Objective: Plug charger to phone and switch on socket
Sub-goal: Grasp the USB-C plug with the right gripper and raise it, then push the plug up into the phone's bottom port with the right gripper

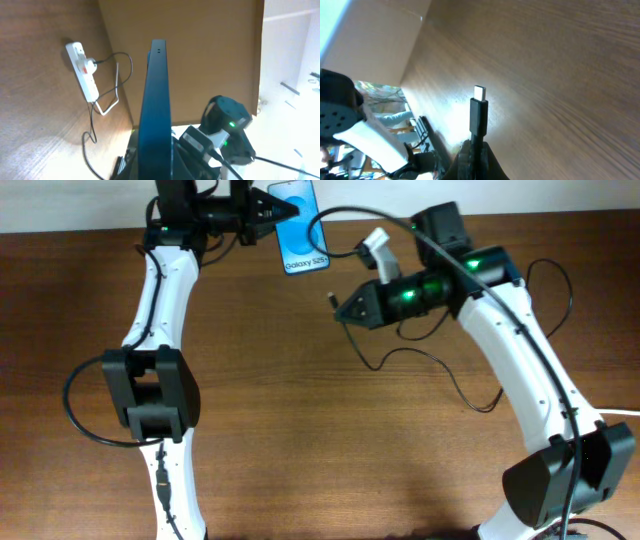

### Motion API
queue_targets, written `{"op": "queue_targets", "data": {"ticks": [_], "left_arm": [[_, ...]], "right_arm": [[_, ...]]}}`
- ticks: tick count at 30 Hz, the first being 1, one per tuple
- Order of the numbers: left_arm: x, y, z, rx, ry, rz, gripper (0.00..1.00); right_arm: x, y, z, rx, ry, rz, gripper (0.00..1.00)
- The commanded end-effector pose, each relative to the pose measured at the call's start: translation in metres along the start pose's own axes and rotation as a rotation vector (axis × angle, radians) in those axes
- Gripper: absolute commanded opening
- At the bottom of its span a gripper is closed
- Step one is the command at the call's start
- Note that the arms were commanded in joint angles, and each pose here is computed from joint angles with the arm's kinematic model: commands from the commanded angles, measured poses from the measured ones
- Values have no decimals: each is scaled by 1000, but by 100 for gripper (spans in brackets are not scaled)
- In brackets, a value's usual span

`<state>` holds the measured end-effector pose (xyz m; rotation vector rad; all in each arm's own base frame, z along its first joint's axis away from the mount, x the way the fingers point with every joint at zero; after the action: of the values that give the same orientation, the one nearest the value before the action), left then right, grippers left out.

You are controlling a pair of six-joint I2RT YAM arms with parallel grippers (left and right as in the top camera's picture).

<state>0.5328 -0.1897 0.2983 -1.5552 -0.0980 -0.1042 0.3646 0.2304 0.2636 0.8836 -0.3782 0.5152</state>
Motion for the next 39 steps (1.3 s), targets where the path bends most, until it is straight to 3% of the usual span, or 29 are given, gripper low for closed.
{"op": "queue_targets", "data": {"ticks": [1,4,29,34,39], "left_arm": [[-9,-13,-6,-18,47,-47,0],[-8,-12,-12,-12,40,-48,0],[0,-10,-16,8,-8,-29,0],[-1,-10,-14,4,1,-29,0],[-2,-11,-9,-1,6,-32,0]], "right_arm": [[5,1,-13,-66,-9,-65,4],[11,0,-15,-61,-37,-130,4],[31,2,-15,-27,-112,-150,4],[27,21,-2,154,-91,-84,4],[10,4,-5,174,-63,-105,4]]}}
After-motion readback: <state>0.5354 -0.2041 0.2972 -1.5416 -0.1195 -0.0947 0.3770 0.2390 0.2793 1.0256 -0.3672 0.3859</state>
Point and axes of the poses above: each gripper's point midway between its finger pads, its own z axis back along the fingers, its own y axis along the line the jaws close on, x = y × z, the point moved 1 cm from there along z, back along the fingers, and after that the axes turned 6 degrees about z, right-handed, at the moved point
